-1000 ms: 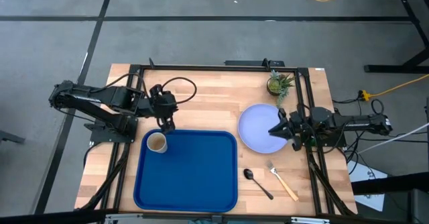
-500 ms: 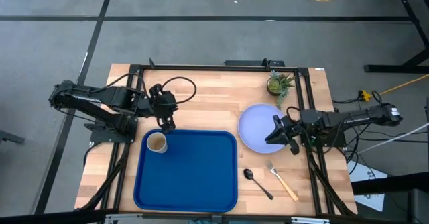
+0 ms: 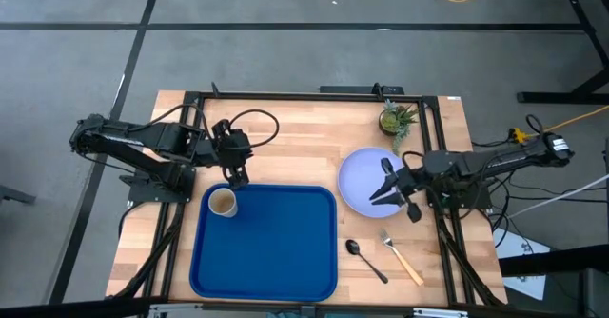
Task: Pick and place plate/cup/fork/spoon on tray
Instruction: Put the purple plate on the blue serving tray
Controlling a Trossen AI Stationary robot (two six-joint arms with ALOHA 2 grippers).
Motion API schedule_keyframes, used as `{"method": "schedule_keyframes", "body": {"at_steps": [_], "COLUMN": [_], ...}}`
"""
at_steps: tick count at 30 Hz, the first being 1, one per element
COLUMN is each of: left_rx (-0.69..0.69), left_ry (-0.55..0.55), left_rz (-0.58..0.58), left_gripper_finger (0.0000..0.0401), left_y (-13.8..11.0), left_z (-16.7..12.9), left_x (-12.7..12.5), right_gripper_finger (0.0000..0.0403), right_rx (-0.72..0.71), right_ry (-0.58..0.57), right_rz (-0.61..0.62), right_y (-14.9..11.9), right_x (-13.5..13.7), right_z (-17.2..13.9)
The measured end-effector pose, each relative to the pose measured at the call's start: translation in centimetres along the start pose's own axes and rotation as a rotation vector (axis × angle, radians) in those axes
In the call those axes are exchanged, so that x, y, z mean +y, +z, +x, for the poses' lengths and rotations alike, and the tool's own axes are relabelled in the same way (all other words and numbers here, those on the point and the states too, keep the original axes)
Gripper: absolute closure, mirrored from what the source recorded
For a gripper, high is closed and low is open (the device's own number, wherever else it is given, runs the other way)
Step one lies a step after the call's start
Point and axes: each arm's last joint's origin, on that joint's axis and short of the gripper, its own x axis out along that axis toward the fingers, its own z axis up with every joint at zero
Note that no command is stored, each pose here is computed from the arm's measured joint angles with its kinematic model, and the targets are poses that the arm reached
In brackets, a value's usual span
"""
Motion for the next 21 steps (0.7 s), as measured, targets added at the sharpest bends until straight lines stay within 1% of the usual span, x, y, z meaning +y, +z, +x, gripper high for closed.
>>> {"method": "schedule_keyframes", "body": {"at_steps": [3, 7, 11, 18, 21], "left_rx": [0.0, 0.0, 0.001, 0.001, 0.001], "left_ry": [0.0, 0.0, -0.001, -0.001, -0.001], "left_rz": [0.0, -0.001, 0.0, -0.001, 0.0], "left_gripper_finger": [0.0367, 0.0367, 0.0367, 0.0367, 0.0367], "left_y": [0.0, 0.0, 0.0, 0.0, 0.0], "left_z": [0.0, 0.0, 0.0, 0.0, 0.0], "left_x": [0.0, 0.0, 0.0, 0.0, 0.0], "right_gripper_finger": [0.0341, 0.0341, 0.0341, 0.0341, 0.0341], "right_rx": [0.095, 0.164, 0.208, 0.401, 0.493], "right_ry": [-0.064, -0.114, -0.171, -0.326, -0.39], "right_rz": [0.011, 0.027, 0.008, 0.006, 0.048], "right_y": [-1.0, -1.7, -0.9, -0.5, -0.7], "right_x": [-0.4, -0.8, -1.1, -2.1, -2.5], "right_z": [0.6, 1.7, 2.9, 5.6, 6.7]}}
